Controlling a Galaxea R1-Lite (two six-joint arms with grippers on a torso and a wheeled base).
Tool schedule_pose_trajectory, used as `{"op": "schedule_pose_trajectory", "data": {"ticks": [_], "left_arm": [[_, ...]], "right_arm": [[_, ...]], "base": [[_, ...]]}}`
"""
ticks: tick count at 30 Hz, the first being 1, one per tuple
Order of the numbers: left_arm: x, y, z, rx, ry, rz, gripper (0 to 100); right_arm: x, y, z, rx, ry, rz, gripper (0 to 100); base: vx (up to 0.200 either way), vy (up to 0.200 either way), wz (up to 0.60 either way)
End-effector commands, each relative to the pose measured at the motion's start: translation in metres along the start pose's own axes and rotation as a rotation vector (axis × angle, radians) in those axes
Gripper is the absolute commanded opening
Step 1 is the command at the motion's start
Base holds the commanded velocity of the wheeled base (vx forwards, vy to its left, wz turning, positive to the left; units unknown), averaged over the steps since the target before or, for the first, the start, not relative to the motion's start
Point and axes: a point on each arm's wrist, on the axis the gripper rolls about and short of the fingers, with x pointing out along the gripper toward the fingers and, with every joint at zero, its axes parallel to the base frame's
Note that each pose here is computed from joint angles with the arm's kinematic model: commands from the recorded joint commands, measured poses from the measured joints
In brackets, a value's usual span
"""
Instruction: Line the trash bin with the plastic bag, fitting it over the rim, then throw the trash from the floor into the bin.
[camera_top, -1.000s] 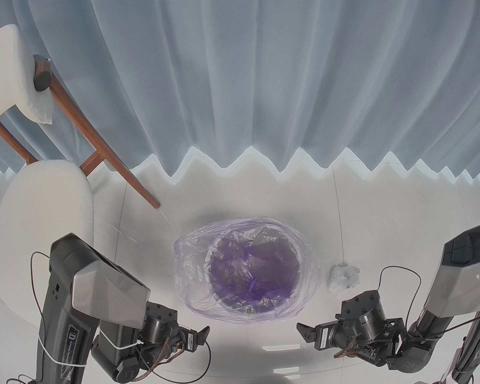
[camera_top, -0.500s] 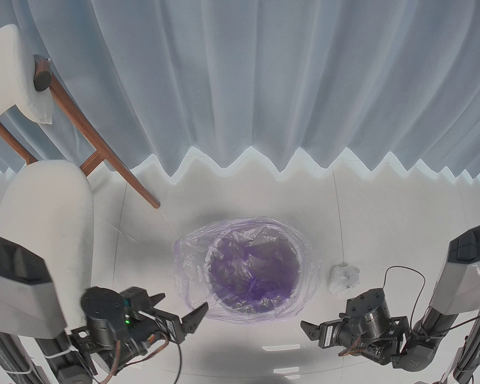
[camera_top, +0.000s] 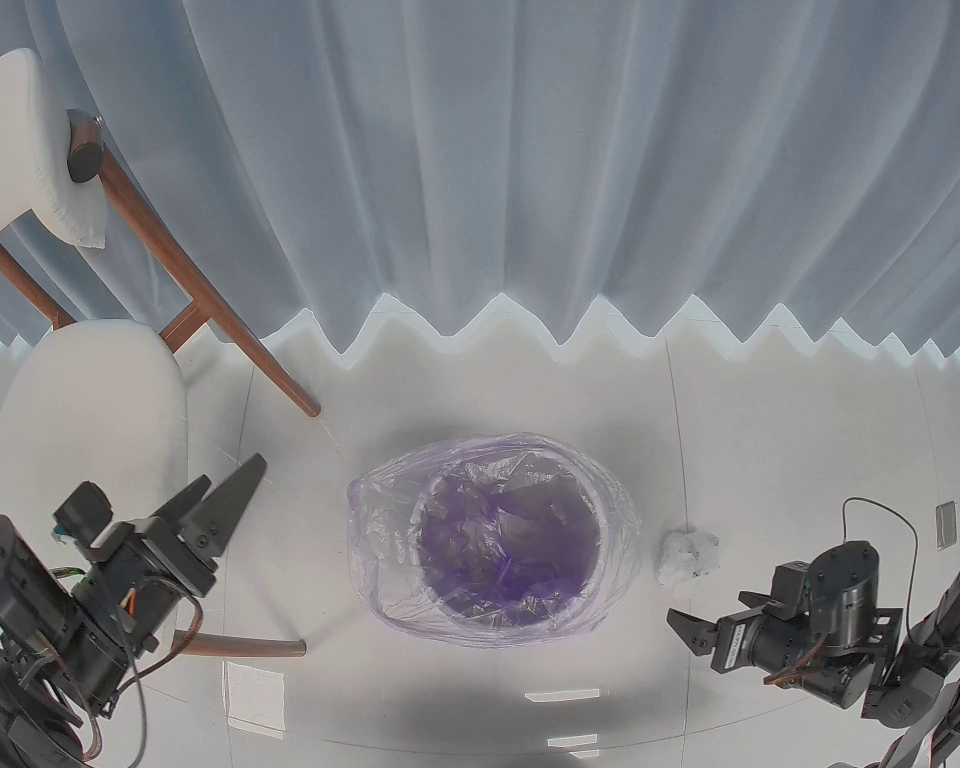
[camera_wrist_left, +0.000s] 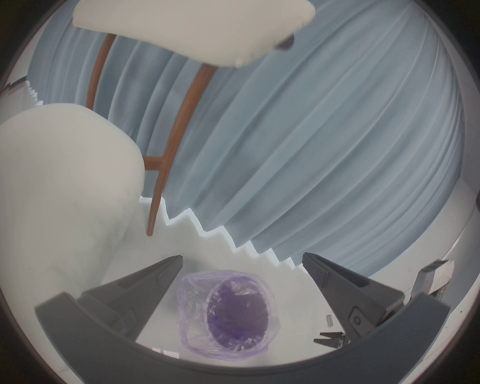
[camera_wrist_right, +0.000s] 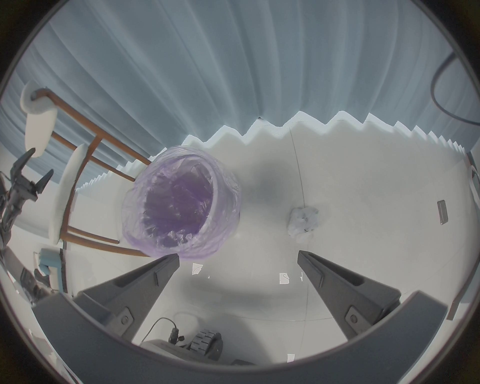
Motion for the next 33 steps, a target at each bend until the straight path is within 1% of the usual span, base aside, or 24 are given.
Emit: {"op": "schedule_pose_trajectory", "data": {"ticks": [1, 3, 5, 8, 9, 10, 13, 16, 17, 18, 21, 26, 30, 31, 32, 33], "left_arm": [[-0.027, -0.004, 0.019, -0.037, -0.099, -0.016, 100], [-0.028, -0.003, 0.018, -0.033, -0.088, 0.006, 100], [-0.027, -0.002, 0.016, -0.029, -0.075, 0.018, 100], [-0.027, 0.001, 0.012, -0.024, -0.032, 0.046, 100], [-0.027, 0.002, 0.009, -0.022, -0.011, 0.058, 100], [-0.027, 0.003, 0.008, -0.019, 0.006, 0.068, 100], [-0.026, 0.005, 0.005, -0.017, 0.032, 0.09, 100], [-0.024, 0.006, 0.002, -0.026, 0.05, 0.098, 100], [-0.024, 0.006, 0.002, -0.027, 0.049, 0.097, 100], [-0.024, 0.006, 0.002, -0.025, 0.051, 0.096, 100], [-0.024, 0.006, 0.002, -0.024, 0.048, 0.093, 100], [-0.025, 0.005, 0.003, -0.028, 0.047, 0.088, 100], [-0.025, 0.006, 0.002, -0.026, 0.049, 0.09, 100], [-0.024, 0.006, 0.002, -0.027, 0.053, 0.092, 100], [-0.024, 0.006, 0.002, -0.027, 0.053, 0.092, 100], [-0.025, 0.006, 0.001, -0.025, 0.061, 0.097, 100]], "right_arm": [[-0.029, -0.011, 0.0, -0.005, -0.05, 0.044, 100], [-0.028, -0.011, 0.002, -0.006, -0.06, 0.049, 100], [-0.026, -0.007, 0.003, -0.011, -0.057, 0.076, 100], [-0.022, 0.002, -0.006, -0.044, 0.02, 0.165, 100], [-0.018, 0.005, -0.009, -0.05, 0.051, 0.178, 100], [-0.013, 0.006, -0.012, -0.05, 0.075, 0.173, 100], [0.006, 0.019, -0.015, -0.025, 0.114, 0.183, 100], [0.026, 0.039, -0.021, 0.03, 0.152, 0.213, 100], [0.029, 0.042, -0.022, 0.036, 0.156, 0.217, 100], [0.04, 0.053, -0.027, 0.033, 0.172, 0.227, 100], [0.061, 0.07, -0.037, 0.004, 0.188, 0.227, 100], [0.082, 0.085, -0.046, -0.025, 0.184, 0.208, 100], [0.107, 0.091, -0.055, -0.11, 0.147, 0.141, 100], [0.111, 0.092, -0.057, -0.132, 0.143, 0.131, 100], [0.111, 0.092, -0.057, -0.132, 0.143, 0.131, 100], [0.117, 0.094, -0.058, -0.165, 0.133, 0.126, 100]], "base": [[0.0, 0.0, 0.0], [0.0, 0.0, 0.0], [0.0, 0.0, 0.0], [0.0, 0.0, 0.0], [0.0, 0.0, 0.0], [0.0, 0.0, 0.0], [0.0, 0.0, 0.0], [0.0, 0.0, 0.0], [0.0, 0.0, 0.0], [0.0, 0.0, 0.0], [0.0, 0.0, 0.0], [0.0, 0.0, 0.0], [0.0, 0.0, 0.0], [0.0, 0.0, 0.0], [0.0, 0.0, 0.0], [0.0, 0.0, 0.0]]}}
